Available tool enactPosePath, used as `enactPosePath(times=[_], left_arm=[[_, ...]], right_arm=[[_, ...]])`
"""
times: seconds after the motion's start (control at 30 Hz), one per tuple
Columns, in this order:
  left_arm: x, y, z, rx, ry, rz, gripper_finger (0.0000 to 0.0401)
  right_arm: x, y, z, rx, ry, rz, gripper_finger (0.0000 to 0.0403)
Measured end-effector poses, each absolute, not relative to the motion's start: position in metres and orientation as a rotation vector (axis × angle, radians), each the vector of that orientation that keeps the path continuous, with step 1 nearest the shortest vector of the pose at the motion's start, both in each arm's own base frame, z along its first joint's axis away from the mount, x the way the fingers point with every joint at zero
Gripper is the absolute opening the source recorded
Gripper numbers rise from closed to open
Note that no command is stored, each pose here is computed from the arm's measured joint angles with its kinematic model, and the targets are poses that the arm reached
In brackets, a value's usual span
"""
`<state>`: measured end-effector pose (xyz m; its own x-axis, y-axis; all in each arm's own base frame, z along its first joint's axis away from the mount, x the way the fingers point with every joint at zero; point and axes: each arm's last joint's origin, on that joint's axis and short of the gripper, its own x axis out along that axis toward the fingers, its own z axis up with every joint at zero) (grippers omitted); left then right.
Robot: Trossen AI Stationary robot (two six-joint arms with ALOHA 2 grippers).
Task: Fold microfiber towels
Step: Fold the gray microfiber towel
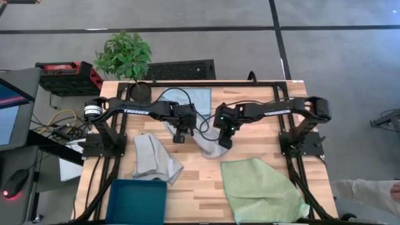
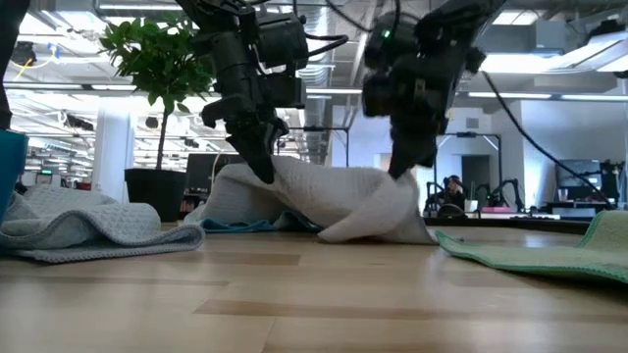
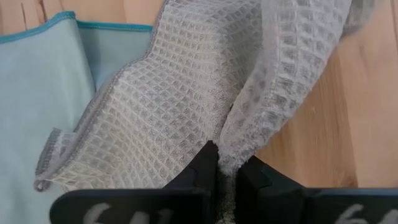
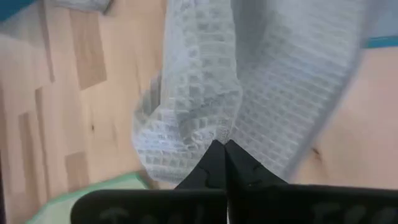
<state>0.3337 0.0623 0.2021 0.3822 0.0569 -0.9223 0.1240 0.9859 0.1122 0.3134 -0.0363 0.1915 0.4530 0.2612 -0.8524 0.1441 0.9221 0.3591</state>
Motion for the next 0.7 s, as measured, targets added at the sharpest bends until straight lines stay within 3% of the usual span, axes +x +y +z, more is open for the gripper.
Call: enactPosePath(times=[0.27, 0.7], left_arm=[[0.341, 0.079, 0.229, 0.068, 1.138, 0.075, 0.0011], [0.348, 0.122, 0.296, 0.137, 1.016, 0.231, 0.0003]], right_arm=[[0.280, -0.037, 0.234, 0.356, 1.089, -0.131, 0.0002], [0.222, -0.063, 0.289, 0.234, 0.935, -0.506, 0.0001]])
